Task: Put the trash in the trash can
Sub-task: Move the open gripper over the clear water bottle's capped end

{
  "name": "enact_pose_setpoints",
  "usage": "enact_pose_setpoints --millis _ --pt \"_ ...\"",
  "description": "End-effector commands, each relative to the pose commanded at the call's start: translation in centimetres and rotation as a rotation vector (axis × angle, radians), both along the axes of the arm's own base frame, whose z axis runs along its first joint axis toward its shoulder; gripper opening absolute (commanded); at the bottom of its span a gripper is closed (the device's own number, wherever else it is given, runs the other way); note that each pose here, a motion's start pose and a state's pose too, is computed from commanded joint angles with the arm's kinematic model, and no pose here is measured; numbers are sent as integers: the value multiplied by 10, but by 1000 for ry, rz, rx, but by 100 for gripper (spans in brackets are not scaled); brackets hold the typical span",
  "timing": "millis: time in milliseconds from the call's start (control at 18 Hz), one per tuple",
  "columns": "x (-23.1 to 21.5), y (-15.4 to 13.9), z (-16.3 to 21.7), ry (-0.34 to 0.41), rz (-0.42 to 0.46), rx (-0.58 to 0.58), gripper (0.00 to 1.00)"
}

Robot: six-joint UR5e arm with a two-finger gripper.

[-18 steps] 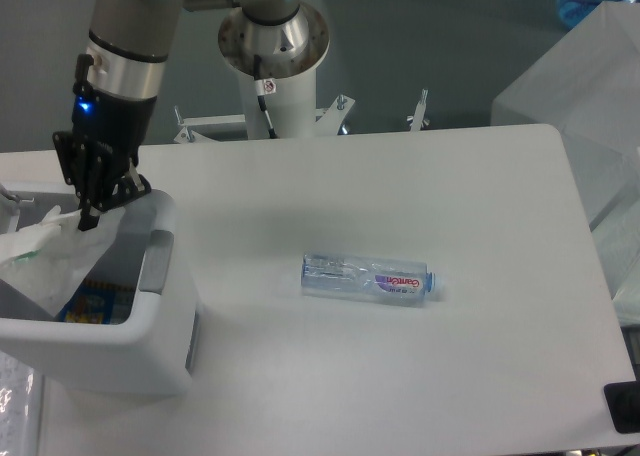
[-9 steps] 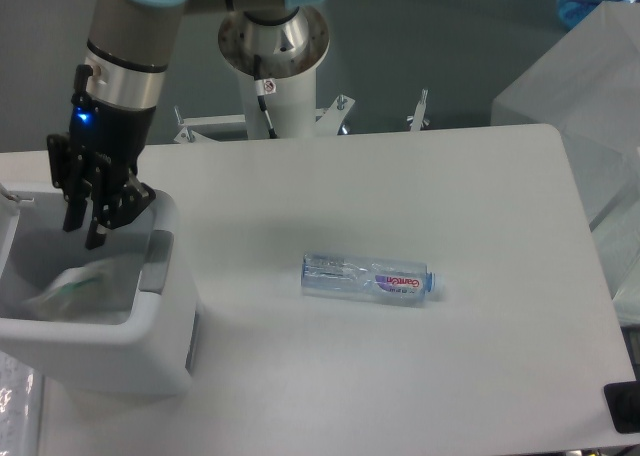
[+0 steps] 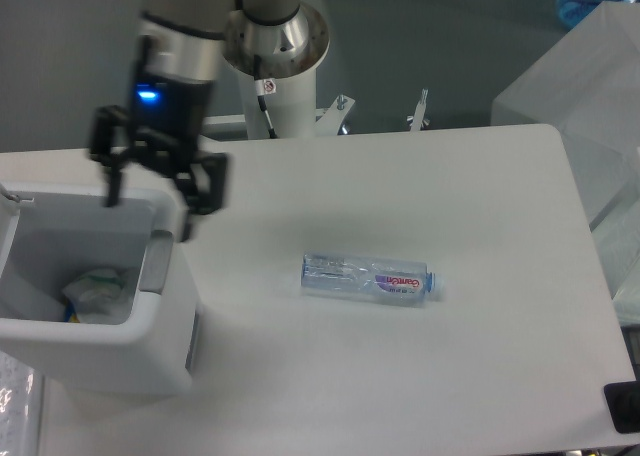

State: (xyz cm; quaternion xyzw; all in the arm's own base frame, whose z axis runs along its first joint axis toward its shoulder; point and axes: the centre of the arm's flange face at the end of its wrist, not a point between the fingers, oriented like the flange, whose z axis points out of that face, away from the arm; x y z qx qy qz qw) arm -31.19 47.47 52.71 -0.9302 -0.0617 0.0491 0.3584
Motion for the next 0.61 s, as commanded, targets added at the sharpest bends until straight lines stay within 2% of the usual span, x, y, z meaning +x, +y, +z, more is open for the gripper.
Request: enact_pose_setpoints --millis 278,389,500,611 --pt "-68 -42 -8 21 131 1 100" --pt "-87 -45 -29 18 142 -38 100" --pt "-110 -61 -41 39 173 -81 100" --pt "-126 -73 -54 85 120 -122 100"
